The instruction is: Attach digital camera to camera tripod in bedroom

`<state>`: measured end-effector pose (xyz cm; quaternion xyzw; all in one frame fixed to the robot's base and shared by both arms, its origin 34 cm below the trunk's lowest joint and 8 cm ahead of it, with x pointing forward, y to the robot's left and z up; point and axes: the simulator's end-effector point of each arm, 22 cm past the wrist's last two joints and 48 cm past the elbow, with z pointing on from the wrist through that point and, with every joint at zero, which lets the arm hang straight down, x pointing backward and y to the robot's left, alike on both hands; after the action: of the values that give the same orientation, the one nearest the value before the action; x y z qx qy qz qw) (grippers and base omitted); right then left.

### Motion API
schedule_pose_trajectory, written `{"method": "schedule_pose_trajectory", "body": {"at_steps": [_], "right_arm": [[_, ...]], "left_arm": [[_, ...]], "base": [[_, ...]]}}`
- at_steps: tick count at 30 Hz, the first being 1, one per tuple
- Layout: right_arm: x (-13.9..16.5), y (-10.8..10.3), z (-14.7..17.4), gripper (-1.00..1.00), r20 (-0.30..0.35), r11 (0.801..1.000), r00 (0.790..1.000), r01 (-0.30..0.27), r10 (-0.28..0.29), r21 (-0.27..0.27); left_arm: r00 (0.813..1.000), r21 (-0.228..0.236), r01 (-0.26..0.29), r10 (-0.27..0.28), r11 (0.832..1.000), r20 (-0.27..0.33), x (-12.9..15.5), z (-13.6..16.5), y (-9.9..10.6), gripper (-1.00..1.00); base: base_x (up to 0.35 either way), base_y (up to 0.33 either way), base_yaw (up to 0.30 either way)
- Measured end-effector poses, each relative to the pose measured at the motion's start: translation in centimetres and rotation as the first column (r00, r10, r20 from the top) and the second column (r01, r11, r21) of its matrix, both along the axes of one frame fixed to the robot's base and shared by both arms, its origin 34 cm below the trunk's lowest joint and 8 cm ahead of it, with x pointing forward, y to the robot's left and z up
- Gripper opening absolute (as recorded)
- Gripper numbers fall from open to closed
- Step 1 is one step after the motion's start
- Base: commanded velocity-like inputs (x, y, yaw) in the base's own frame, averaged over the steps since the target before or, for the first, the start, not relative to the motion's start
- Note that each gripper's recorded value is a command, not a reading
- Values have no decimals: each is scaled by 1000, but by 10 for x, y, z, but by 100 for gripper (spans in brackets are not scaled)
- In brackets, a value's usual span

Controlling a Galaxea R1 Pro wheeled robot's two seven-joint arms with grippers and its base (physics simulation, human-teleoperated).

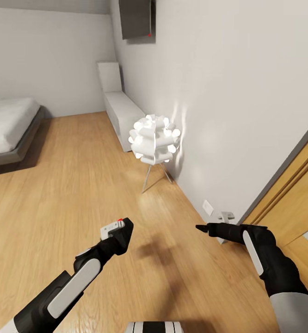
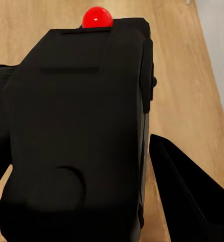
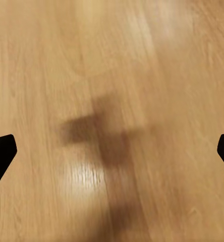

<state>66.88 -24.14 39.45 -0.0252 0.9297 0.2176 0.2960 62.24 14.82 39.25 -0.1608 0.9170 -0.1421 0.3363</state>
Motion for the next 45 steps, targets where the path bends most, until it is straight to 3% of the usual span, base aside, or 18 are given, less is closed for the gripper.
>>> {"method": "schedule_pose_trajectory", "body": {"at_steps": [18,28,32,38,45], "right_arm": [[6,1,46,100,74,1000,997,-1,1,5],[8,2,71,100,115,1000,993,-2,1,5],[9,1,81,100,130,1000,991,-2,2,2],[9,2,96,100,154,1000,988,-3,2,3],[9,3,113,100,182,1000,983,-3,2,3]], "left_arm": [[998,-39,23,-20,999,65,5,37,-7,-100],[997,-151,18,-7,988,74,11,49,-9,-100],[995,-260,4,22,966,96,24,46,11,-100],[990,-299,29,14,954,139,29,62,10,-100],[985,-306,43,11,951,172,31,80,10,-100]], "base": [[0,0,0],[0,0,0],[0,0,0],[0,0,0],[0,0,0]]}}
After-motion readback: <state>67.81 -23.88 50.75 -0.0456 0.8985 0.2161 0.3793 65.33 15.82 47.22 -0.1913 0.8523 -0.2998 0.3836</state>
